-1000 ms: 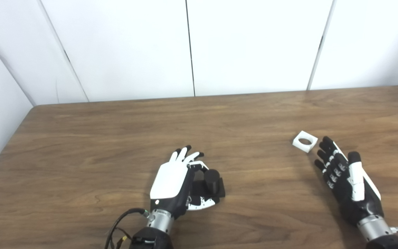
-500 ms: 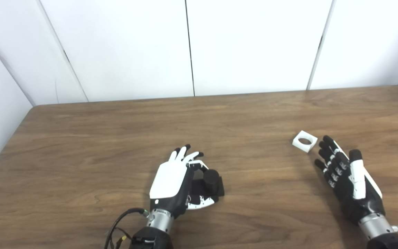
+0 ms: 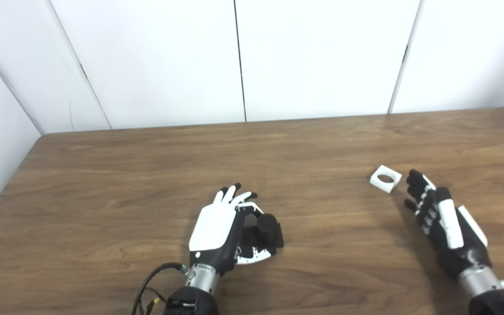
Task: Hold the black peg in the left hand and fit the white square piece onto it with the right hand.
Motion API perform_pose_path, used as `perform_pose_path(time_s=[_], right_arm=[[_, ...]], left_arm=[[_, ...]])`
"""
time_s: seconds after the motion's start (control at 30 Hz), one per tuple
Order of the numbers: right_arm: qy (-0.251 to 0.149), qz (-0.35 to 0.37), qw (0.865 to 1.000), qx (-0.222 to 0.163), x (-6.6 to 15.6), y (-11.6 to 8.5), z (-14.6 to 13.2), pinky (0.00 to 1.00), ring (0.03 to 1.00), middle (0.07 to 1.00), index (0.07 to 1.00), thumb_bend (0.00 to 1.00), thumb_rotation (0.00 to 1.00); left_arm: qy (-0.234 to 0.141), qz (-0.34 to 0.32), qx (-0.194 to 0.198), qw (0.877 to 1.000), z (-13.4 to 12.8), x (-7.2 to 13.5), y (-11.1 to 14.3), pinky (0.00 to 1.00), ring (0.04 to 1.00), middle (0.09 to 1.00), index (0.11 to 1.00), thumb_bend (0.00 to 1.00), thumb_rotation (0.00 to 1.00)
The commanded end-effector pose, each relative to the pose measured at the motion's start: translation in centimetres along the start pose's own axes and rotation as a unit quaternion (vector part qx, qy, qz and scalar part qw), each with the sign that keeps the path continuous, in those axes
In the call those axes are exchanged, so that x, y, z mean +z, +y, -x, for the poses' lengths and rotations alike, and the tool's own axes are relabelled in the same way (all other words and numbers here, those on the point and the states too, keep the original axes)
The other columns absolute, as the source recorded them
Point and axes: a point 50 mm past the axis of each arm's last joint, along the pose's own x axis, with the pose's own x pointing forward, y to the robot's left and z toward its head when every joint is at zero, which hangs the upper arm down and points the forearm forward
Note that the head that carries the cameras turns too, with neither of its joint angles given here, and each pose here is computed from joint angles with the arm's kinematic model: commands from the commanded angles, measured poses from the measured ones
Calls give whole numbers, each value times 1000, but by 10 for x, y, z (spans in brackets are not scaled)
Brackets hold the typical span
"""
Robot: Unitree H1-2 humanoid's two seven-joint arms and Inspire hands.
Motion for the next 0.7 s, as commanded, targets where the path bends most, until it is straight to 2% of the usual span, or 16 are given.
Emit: perform_pose_path(time_s=[0.0, 0.07, 0.2, 0.43, 0.67], right_arm=[[-78, 95, 992, -4, 38, -10, -21, 852, 919, 932, 836, 788, 490], [-87, 165, 982, -7, 47, -14, -30, 956, 969, 924, 804, 827, 457], [-82, 302, 950, -10, 62, -16, -52, 960, 983, 920, 743, 883, 437], [-64, 372, 926, -5, 56, -17, -75, 906, 975, 923, 710, 920, 407], [-35, 409, 912, -1, 44, -18, -87, 991, 997, 937, 699, 931, 399]], left_arm=[[19, -18, -7, 1000, -4, -11, -2, 1000, 973, 859, 485, 519, 73], [18, -19, -6, 1000, -4, -10, -3, 1000, 968, 858, 485, 519, 73], [20, -12, -5, 1000, -4, -9, -5, 1000, 968, 860, 485, 519, 72], [21, -12, -4, 1000, -3, -8, -6, 1000, 968, 861, 485, 520, 72], [21, -7, -4, 1000, -2, -10, -5, 1000, 971, 862, 485, 520, 72]])
